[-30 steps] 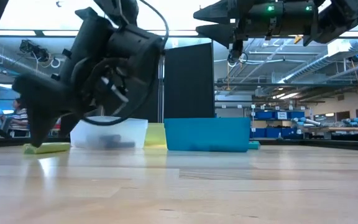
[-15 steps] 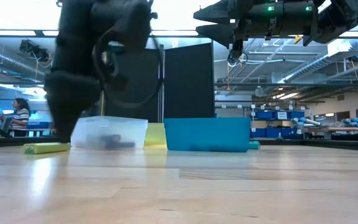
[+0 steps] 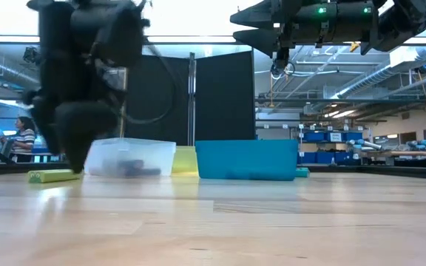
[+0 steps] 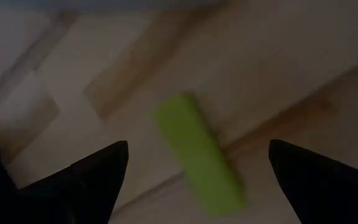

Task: Sort blocks
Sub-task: Put the green block into the yellow bin

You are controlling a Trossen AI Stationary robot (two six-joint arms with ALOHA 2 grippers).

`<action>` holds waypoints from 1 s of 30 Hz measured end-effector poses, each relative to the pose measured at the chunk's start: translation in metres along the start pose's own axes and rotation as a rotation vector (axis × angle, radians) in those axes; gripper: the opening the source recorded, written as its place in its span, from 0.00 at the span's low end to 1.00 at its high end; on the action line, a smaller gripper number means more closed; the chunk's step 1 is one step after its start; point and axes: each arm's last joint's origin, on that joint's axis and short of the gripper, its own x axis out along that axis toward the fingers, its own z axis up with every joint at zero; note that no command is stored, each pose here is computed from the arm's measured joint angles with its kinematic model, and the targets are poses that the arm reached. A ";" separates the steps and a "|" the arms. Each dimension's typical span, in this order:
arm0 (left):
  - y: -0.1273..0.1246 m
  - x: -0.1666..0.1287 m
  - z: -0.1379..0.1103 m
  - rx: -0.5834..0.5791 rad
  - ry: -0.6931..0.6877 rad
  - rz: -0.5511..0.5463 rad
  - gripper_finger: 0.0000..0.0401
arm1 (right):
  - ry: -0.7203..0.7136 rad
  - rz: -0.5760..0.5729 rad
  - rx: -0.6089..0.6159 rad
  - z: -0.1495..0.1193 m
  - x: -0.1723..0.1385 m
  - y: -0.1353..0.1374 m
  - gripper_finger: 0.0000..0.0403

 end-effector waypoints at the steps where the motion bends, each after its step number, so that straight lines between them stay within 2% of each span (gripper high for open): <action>1: 0.004 0.005 -0.002 -0.024 0.004 -0.007 0.99 | 0.000 0.000 0.000 0.000 0.000 0.000 0.49; 6: 0.015 0.029 -0.014 -0.147 0.024 -0.173 0.99 | -0.001 -0.006 -0.002 0.000 0.000 -0.002 0.49; 10: 0.019 0.036 -0.017 -0.212 0.027 -0.149 0.99 | 0.001 -0.013 -0.003 0.000 0.001 -0.003 0.49; 14: 0.019 0.036 -0.016 -0.201 0.025 -0.177 0.95 | -0.002 -0.027 0.000 0.001 0.002 -0.007 0.49; 18: 0.017 0.036 -0.016 -0.201 0.025 -0.198 0.79 | -0.011 -0.039 0.007 0.002 0.002 -0.010 0.49; 24: 0.014 0.036 -0.015 -0.196 0.020 -0.223 0.37 | -0.013 -0.045 0.008 0.002 0.002 -0.011 0.49; 26: 0.014 0.035 -0.015 -0.180 0.017 -0.225 0.26 | -0.012 -0.045 0.008 0.002 0.003 -0.011 0.49; 30: 0.018 0.025 -0.014 -0.154 0.014 -0.253 0.26 | -0.018 -0.045 0.009 0.003 0.003 -0.011 0.49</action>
